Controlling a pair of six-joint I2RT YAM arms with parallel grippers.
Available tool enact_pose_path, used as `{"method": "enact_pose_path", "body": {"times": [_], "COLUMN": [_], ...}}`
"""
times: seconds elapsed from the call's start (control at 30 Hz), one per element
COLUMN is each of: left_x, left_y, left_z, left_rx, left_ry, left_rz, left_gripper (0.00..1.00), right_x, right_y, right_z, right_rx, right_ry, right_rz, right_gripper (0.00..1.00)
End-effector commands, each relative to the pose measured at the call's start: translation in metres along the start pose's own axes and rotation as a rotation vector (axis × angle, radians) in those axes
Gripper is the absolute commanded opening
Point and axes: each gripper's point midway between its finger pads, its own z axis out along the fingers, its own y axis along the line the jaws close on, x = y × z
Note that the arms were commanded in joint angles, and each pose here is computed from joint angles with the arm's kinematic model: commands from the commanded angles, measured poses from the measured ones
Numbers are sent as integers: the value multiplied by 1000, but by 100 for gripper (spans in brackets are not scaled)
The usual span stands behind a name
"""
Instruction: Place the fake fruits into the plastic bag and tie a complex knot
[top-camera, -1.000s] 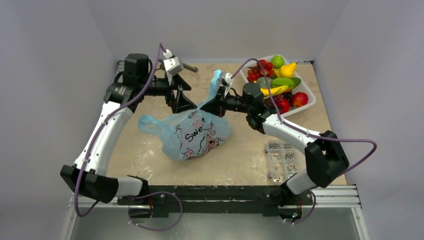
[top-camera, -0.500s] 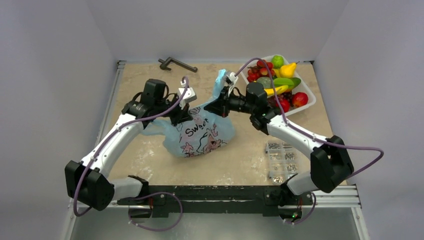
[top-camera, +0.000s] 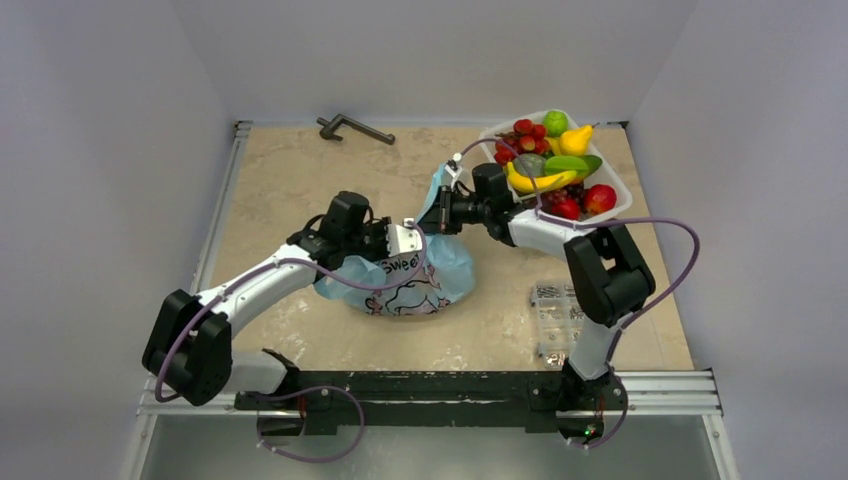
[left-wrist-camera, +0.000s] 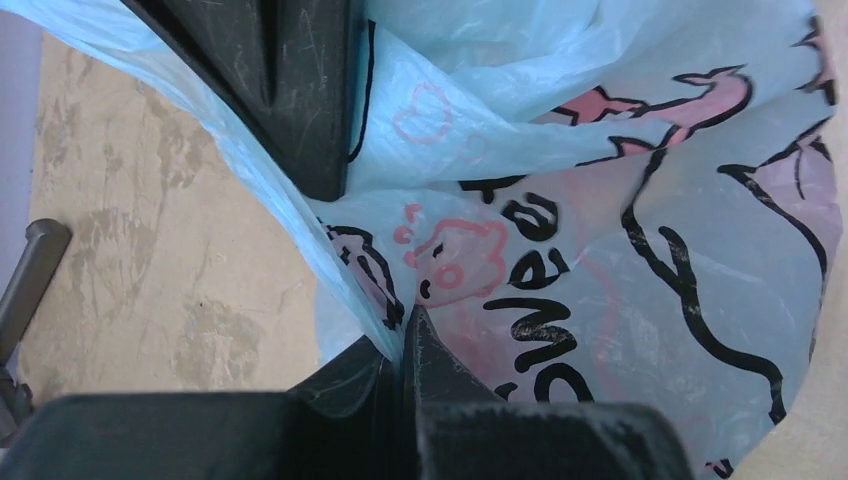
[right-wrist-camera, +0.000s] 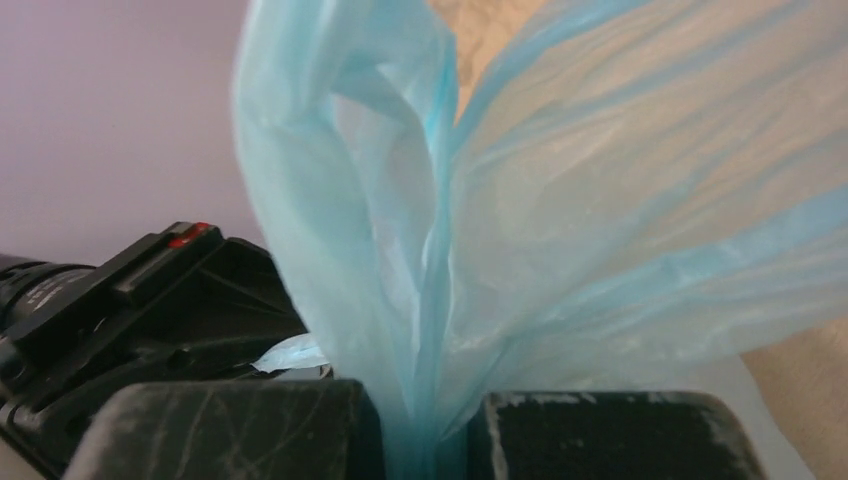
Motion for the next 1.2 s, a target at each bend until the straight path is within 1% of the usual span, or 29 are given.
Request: {"method": "enact_pose_path", "body": {"times": [0.0,0.03,0.07,0.1,0.2,0.27,0.3,0.4,0.53,0.63,0.67,0.7,0.73,0.77,0.8,0.83,0.87,0.9,0.93,0.97,1.0,1.03,1.07,1.13,1.17], "left_x": [6,6,5,2,-8,-13,-14,-18,-23,-22,-21,-22,-24,-24,-26,-28,-30,-33,-38,-48,-61,-72,-78,-84,-86], "left_y": [-5,-6,-7,-8,-6,-3,-3,-3,-3,-5,-7,-8,-9,-12,-16,-20,-23,-23,-21,-15,-6,12,28,56,68], "left_z": [1,2,2,3,5,6,6,5,2,2,3,3,3,3,1,-3,-9,-18,-32,-48,-66,-83,-97,-116,-121], "left_rx": [30,41,53,68,63,51,51,43,34,31,28,24,22,26,39,57,75,88,114,147,178,166,148,83,53], "left_ry": [30,37,39,30,-3,-20,-24,-44,-65,-58,-53,-50,-50,-51,-53,-54,-51,-52,-73,-129,-198,-243,-270,-297,-309], "left_rz": [111,76,36,-2,-65,-102,-116,-127,-121,-111,-107,-99,-90,-86,-86,-104,-144,-211,-313,-432,-560,-665,-756,-879,-913], "left_gripper": [0,0,0,0,0,0,0,0,0,0,0,0,0,0,0,2,11,20,30,41,49,53,55,58,62], "right_x": [-36,-34,-33,-32,-26,-26,-28,-33,-41,-45,-44,-41,-40,-38,-40,-43,-45,-46,-47,-47,-46,-46,-44,-40,-37], "right_y": [-18,-11,0,9,25,30,31,28,17,26,31,36,40,46,50,54,60,65,69,72,74,76,79,84,85], "right_z": [-9,-10,-12,-15,-28,-33,-34,-29,-11,3,7,11,14,17,17,17,16,15,12,9,7,4,3,1,1], "right_rx": [80,41,-16,-51,-108,-121,-121,-101,-49,-53,-65,-73,-81,-96,-106,-116,-134,-152,-166,-176,-182,-187,-192,-201,-204], "right_ry": [-96,-84,-69,-60,-68,-94,-110,-152,-201,-223,-222,-215,-212,-211,-218,-227,-230,-224,-225,-227,-229,-234,-235,-237,-233], "right_rz": [94,70,35,-1,-69,-85,-85,-64,21,36,31,27,18,0,-23,-55,-104,-159,-220,-280,-335,-387,-428,-495,-527], "right_gripper": [0,0,8,24,57,71,76,81,83,81,79,74,66,54,39,25,13,5,0,0,0,0,0,0,0]}}
